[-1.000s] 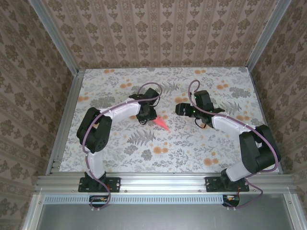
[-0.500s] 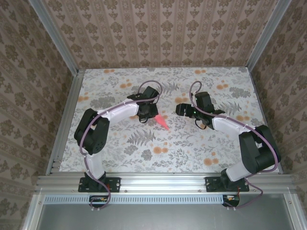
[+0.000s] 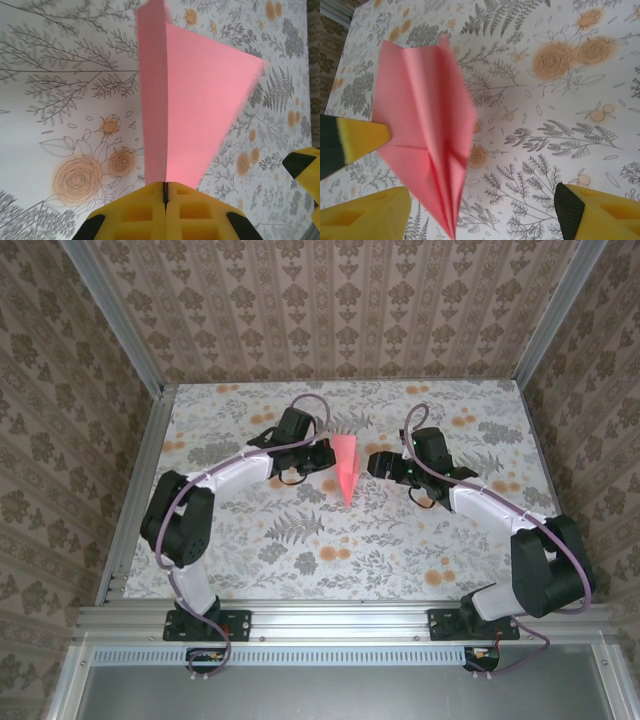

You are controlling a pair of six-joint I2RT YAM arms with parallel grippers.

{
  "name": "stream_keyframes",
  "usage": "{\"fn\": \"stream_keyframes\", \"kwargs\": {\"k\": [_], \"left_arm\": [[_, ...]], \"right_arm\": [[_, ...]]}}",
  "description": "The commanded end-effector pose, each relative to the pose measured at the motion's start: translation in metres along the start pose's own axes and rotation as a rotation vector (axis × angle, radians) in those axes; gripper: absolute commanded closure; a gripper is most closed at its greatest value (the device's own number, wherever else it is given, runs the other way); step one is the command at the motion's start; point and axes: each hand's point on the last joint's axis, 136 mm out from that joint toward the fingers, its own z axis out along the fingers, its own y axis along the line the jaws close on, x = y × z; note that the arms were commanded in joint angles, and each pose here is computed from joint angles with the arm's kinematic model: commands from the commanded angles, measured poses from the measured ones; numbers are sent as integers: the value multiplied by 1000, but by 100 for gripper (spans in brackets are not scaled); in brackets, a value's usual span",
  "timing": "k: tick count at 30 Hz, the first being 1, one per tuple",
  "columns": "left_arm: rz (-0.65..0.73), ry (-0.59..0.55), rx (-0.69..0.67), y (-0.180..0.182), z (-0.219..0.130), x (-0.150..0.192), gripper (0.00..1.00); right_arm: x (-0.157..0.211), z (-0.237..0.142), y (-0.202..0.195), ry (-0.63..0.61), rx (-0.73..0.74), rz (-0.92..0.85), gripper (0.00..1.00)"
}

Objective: Fold a paper plane with a square sheet of paper (pick it up from the middle)
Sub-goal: Turn over a paper plane at the center of the table, then move the paper plane to the center of the table.

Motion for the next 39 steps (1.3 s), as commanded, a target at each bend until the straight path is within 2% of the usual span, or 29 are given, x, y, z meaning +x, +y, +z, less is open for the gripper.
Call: {"fn": "stream_keyframes", "kwargs": {"k": [1,6,12,21,26,39], "left_arm": [[-13,65,115,-1,19,8,100],[-43,120,124,14,40,18,100],[-85,132,100,35,48,23,100],[-110,142,82,48,49,29,100],[-112,145,84,48,49,30,100],[-116,152,82,49,50,31,100]], "right_arm": [[18,3,3,86,-5,40,25],[37,13,3,153,58,22,38],[58,30,3,229,162,-48,48],[72,50,10,302,208,-113,47],[80,57,22,346,144,-116,53],[83,77,21,392,155,-128,63]]}}
